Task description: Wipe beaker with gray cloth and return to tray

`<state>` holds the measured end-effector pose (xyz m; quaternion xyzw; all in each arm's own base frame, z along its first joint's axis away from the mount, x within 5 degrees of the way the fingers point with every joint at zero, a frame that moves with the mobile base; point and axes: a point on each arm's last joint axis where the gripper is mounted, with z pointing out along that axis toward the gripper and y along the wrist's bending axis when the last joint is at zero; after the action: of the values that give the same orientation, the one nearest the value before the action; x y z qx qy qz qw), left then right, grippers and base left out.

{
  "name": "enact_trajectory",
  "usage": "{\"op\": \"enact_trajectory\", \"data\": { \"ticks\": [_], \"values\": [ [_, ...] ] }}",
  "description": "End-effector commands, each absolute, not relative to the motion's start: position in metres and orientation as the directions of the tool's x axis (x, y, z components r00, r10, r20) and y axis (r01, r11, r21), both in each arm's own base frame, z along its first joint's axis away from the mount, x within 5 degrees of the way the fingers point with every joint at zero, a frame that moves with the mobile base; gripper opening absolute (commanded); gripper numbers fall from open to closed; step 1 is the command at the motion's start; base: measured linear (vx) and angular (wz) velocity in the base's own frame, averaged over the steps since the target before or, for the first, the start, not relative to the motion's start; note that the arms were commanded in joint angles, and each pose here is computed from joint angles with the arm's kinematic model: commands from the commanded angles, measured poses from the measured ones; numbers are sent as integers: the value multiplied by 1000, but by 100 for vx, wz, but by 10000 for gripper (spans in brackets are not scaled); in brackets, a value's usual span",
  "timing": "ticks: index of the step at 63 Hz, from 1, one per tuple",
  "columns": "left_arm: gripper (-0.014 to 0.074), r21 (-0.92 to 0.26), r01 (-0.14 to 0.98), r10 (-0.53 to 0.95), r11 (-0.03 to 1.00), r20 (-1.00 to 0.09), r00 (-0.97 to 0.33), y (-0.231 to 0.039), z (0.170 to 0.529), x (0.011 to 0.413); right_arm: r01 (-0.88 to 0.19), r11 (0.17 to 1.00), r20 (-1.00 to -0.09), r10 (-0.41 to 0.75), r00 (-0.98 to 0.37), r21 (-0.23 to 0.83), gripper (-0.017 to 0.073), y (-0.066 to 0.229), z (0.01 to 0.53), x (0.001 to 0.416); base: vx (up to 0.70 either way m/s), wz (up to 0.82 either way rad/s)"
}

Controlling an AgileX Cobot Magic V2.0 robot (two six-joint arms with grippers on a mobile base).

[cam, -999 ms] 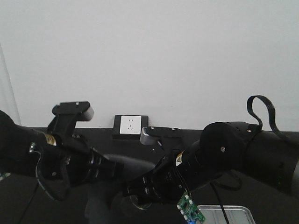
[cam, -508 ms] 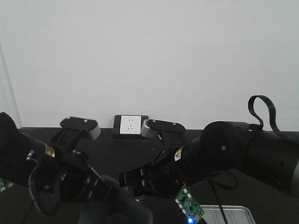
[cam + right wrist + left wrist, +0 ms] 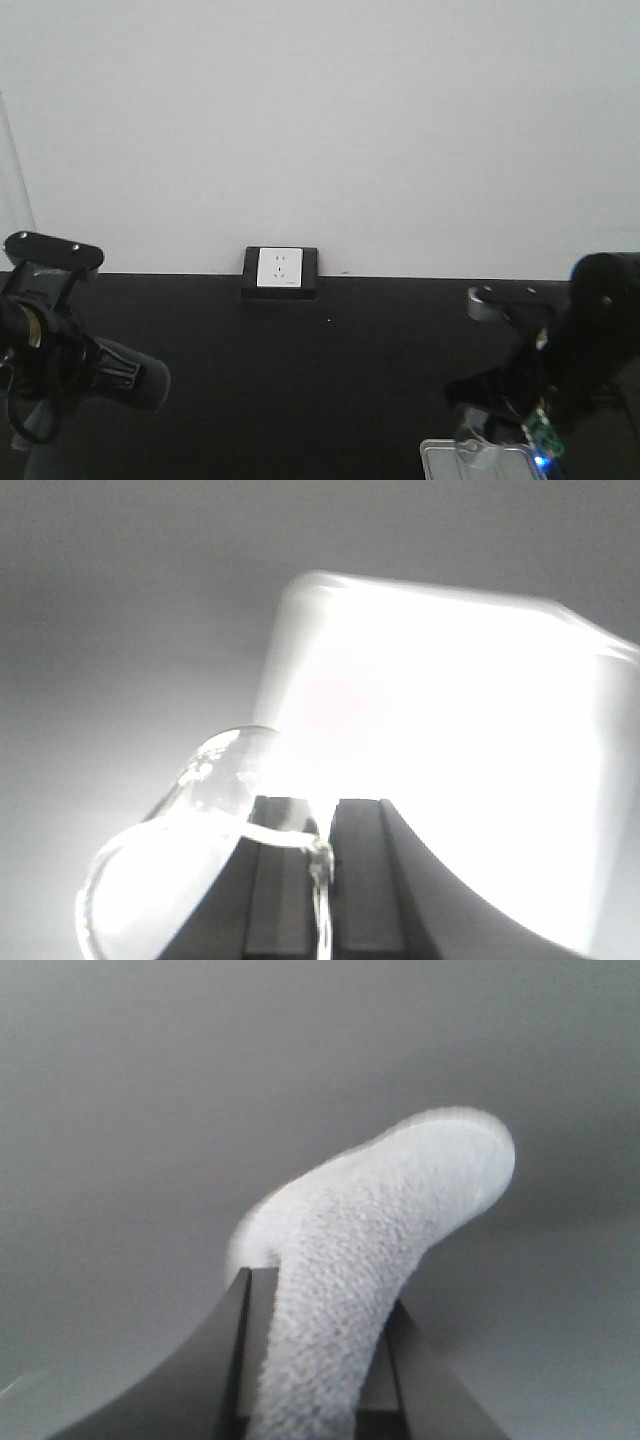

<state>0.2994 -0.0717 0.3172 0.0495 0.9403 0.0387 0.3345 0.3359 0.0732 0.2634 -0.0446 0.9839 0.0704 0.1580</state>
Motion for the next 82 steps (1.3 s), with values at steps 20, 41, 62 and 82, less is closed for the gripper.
{"op": "enact_trajectory", "data": {
  "ticks": [20,41,62,82],
  "values": [
    [75,122,122,169,985,-542,-823,-74,242,302,-82,992,-318,-47,-947,97,-10,31,250,330,0,0],
    [517,146,107,163,984,-461,-872,-72,230,302,-64,988,-227,-31,-973,138,-10,35,224,338,0,0],
    [694,50,94,103,994,-662,-743,-71,285,284,-76,986,-183,-47,-982,152,-10,37,202,346,0,0],
    [614,-63,85,6,994,-771,-637,-65,334,250,-126,978,-178,-97,-979,165,25,39,197,347,0,0]
  ]
}}
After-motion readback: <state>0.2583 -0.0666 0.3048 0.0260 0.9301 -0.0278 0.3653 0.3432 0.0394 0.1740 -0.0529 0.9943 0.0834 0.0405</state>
